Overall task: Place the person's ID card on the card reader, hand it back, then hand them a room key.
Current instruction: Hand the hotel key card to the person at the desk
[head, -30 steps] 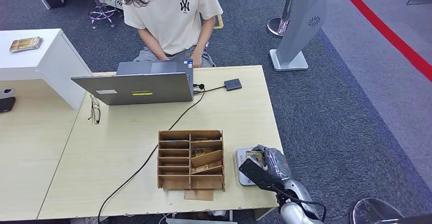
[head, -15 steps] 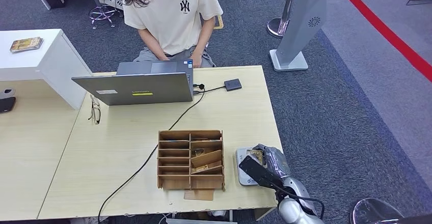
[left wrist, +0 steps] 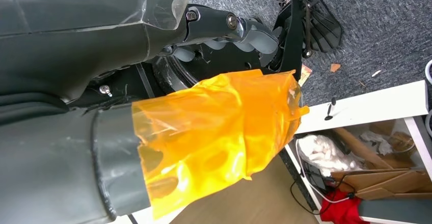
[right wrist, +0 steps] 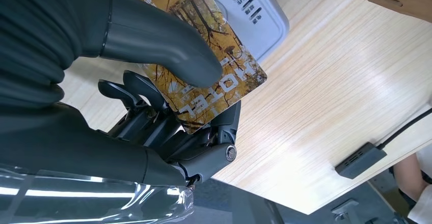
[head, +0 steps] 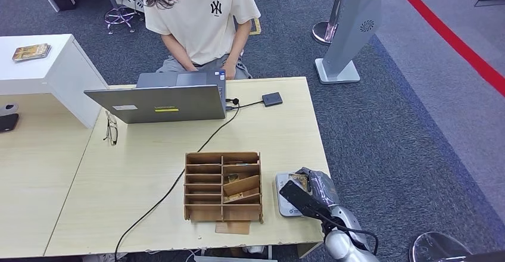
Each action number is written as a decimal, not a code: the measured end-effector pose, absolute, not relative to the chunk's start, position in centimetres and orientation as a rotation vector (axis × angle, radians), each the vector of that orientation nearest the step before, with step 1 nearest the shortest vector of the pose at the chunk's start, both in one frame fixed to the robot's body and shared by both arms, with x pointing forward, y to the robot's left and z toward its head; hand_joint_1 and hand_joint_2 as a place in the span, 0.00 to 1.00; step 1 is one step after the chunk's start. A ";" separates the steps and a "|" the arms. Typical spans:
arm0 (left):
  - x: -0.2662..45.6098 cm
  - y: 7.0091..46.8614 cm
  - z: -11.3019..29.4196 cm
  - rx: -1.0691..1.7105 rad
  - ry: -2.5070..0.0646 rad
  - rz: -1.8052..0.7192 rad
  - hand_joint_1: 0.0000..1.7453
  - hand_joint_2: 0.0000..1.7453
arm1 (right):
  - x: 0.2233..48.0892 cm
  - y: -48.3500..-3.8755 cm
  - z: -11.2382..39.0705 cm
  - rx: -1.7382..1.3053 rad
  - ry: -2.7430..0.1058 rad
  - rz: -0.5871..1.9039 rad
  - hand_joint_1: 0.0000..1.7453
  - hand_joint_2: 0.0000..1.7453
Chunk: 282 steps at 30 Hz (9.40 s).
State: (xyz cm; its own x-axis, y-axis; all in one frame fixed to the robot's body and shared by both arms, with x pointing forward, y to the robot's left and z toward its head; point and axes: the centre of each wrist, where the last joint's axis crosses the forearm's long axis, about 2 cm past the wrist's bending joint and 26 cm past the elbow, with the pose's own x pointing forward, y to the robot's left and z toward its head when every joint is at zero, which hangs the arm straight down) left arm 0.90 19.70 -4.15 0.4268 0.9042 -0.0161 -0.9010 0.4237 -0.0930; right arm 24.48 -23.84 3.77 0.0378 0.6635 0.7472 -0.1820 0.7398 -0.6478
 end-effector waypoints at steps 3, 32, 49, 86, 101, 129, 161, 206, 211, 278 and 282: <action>0.9 19.7 -4.1 -0.092 -0.038 1.130 0.00 0.00 | 24.5 -23.8 3.8 -0.432 -1.391 0.680 1.00 1.00; 0.9 19.7 -4.2 -0.095 -0.037 1.137 0.00 0.00 | 24.5 -23.7 3.6 -0.442 -1.392 0.685 1.00 1.00; 0.9 19.7 -4.1 -0.104 -0.044 1.139 0.00 0.00 | 24.7 -23.6 3.7 -0.435 -1.389 0.690 1.00 1.00; 1.2 19.7 -4.1 -0.112 -0.064 1.124 0.00 0.00 | 25.2 -23.2 3.7 -0.425 -1.390 0.689 1.00 1.00; 1.2 19.7 -4.1 -0.114 -0.059 1.132 0.00 0.00 | 25.2 -23.2 3.7 -0.425 -1.391 0.690 1.00 1.00; 1.2 19.7 -4.1 -0.115 -0.057 1.135 0.00 0.00 | 25.2 -23.2 3.7 -0.427 -1.388 0.688 1.00 1.00; 1.2 19.7 -4.1 -0.115 -0.057 1.135 0.00 0.00 | 25.2 -23.1 3.7 -0.423 -1.393 0.690 1.00 1.00; 2.0 18.8 -4.4 -0.121 -0.159 1.041 0.00 0.00 | 30.6 -13.6 15.7 -0.069 -2.032 0.328 1.00 1.00; 2.0 19.4 -5.0 -0.155 -0.188 0.952 0.00 0.00 | 31.4 -11.2 17.9 0.024 -2.093 0.357 1.00 1.00; 4.4 25.1 -10.2 0.006 -0.251 0.781 0.00 0.00 | 43.6 -6.2 27.8 -0.384 -1.867 0.628 1.00 1.00; 4.5 25.0 -10.2 0.023 -0.256 0.787 0.00 0.00 | 43.6 -6.4 27.6 -0.361 -1.869 0.633 0.10 1.00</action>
